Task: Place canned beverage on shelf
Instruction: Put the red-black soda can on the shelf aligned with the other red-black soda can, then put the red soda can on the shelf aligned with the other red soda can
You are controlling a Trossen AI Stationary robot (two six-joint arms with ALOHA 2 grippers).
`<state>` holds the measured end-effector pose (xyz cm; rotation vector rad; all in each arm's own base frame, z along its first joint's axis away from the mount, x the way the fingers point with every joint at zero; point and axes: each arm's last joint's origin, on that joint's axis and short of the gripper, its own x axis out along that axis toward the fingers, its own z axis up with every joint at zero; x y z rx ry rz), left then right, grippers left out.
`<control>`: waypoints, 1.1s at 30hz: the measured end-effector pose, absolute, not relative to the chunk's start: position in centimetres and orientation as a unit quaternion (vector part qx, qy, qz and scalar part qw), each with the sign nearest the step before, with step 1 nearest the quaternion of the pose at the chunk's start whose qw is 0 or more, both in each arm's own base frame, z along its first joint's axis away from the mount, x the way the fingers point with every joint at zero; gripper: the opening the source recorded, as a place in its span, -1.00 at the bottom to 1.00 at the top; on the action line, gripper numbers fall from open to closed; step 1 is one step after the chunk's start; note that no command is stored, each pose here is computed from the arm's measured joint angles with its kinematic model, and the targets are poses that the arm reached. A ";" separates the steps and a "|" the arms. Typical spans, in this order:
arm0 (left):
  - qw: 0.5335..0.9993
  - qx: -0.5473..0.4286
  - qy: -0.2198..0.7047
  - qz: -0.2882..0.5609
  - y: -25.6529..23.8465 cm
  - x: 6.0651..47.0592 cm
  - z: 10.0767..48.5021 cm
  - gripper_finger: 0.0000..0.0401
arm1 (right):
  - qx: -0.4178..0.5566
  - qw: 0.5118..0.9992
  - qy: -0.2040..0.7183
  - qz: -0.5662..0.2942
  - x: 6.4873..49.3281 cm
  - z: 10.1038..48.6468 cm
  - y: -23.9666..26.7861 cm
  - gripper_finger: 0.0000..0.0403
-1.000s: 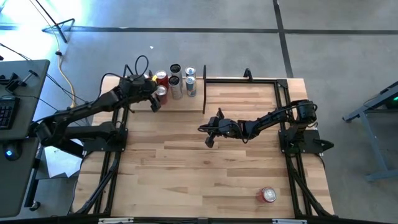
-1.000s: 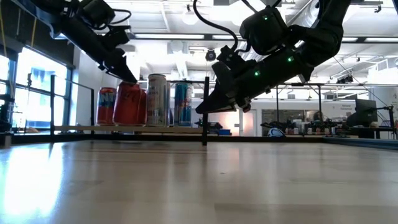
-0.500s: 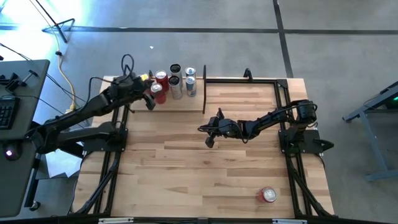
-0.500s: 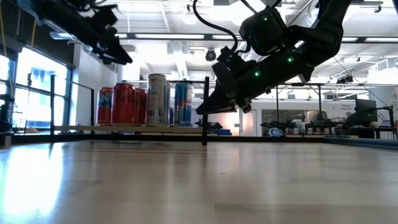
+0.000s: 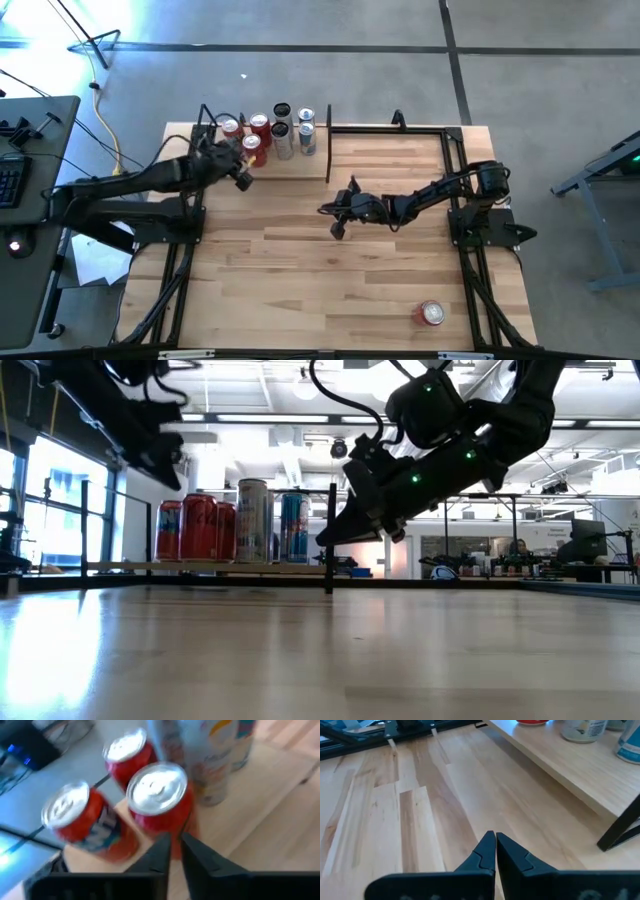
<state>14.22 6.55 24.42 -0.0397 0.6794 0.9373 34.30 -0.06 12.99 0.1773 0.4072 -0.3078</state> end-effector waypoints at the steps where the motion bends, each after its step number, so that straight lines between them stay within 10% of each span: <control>1: 0.830 -0.023 0.328 0.451 6.5 14.4 24.1 -0.89 | 0.086 0.964 0.201 -0.150 34.3 13.0 0.0 -1.00; 13: 0.746 -0.038 0.369 0.553 8.0 16.6 20.8 -0.98 | 0.074 0.966 0.208 -0.138 34.3 12.9 0.8 -1.00; 33: 0.781 -0.033 0.339 0.523 8.0 17.1 21.7 -1.00 | 0.068 0.965 0.217 -0.134 34.1 12.8 1.2 -1.00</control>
